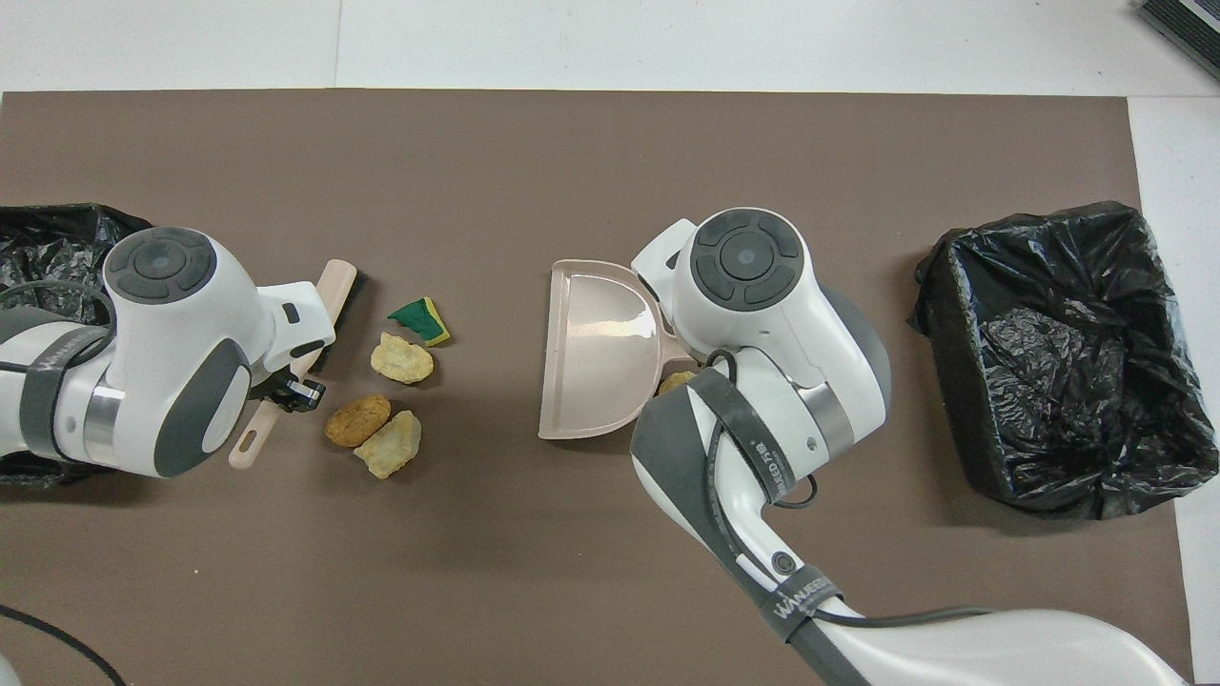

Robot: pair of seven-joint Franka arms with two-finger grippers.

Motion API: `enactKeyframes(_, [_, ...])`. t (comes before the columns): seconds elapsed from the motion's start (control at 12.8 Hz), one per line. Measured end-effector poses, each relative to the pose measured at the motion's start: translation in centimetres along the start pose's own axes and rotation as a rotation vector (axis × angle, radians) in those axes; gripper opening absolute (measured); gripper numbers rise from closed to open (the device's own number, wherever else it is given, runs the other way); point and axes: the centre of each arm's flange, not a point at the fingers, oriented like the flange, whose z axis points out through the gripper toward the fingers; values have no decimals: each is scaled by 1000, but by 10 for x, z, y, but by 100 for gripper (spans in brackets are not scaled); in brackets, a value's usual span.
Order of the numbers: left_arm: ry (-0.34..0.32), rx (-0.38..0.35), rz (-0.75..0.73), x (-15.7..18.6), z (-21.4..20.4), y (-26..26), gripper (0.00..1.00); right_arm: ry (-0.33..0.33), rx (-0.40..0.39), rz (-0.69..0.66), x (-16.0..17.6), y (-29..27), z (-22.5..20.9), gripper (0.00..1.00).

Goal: Sweep and dump trash in bin
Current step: 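Sweep the bread and sponge pieces into the dustpan with the left gripper's brush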

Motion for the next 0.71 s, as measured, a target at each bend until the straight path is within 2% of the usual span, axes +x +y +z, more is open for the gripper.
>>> enactKeyframes(0.24, [25,-10,-16,3,2,11,26,-12,-28,-87,9,-2,8,32])
enactKeyframes(0.47, [20,-109,-99,0,8,28,26,-23,-60,-130,24,-6,12,32])
enactKeyframes(0.71, [12,-180,-167,-4,3,77,26,-14,-76,-141,29,-5,18,32])
